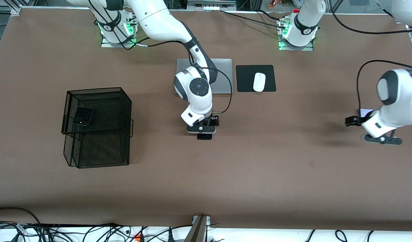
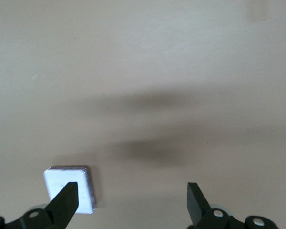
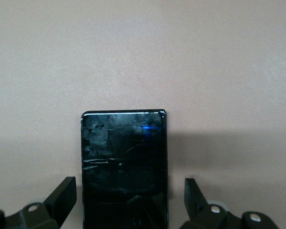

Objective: Place phones with both arms
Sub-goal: 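Grasp the phone with the right gripper while the left gripper reaches the Huawei, then lift the phone with the right gripper while the left gripper grasps the Huawei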

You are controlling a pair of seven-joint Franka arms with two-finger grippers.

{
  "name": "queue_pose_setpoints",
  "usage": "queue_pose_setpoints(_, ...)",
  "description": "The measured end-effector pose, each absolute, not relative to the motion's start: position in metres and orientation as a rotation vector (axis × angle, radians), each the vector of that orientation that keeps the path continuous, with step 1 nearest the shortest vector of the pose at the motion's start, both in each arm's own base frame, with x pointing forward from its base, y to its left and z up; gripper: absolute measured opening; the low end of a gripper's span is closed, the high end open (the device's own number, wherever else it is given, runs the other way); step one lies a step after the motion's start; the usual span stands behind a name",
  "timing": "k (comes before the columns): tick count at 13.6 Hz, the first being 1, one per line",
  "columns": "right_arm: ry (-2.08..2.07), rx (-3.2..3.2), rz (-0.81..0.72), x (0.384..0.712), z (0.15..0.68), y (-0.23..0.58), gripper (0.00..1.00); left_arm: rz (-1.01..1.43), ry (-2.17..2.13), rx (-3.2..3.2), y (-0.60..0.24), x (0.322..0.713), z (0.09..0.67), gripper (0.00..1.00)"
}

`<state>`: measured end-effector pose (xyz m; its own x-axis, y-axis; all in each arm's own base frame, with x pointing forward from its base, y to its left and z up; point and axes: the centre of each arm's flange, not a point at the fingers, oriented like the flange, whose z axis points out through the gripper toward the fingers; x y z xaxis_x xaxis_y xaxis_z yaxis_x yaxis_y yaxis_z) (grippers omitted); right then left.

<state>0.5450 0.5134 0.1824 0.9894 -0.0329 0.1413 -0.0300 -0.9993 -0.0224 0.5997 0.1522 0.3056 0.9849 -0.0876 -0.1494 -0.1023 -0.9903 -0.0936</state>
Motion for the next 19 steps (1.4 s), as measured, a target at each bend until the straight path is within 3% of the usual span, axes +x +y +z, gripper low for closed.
queue_pose_setpoints(8,0.001,-3.134,-0.211,0.531,0.167,0.523,1.00,0.067,0.236,-3.041,0.262,0.540,0.253,1.00)
queue_pose_setpoints(9,-0.004,-3.133,-0.216,0.531,0.168,0.524,0.92,0.054,0.226,-3.044,0.268,0.533,0.242,1.00)
queue_pose_setpoints(11,-0.013,-3.132,-0.220,0.531,0.170,0.525,0.88,0.014,0.214,-3.045,0.272,0.520,0.222,1.00)
queue_pose_setpoints(12,-0.017,-3.130,-0.221,0.531,0.172,0.526,0.78,-0.001,0.208,-3.046,0.273,0.514,0.212,1.00)
queue_pose_setpoints(19,-0.020,-3.141,-0.234,0.536,0.173,0.521,0.78,-0.054,0.085,-3.089,0.299,0.490,0.184,1.00)
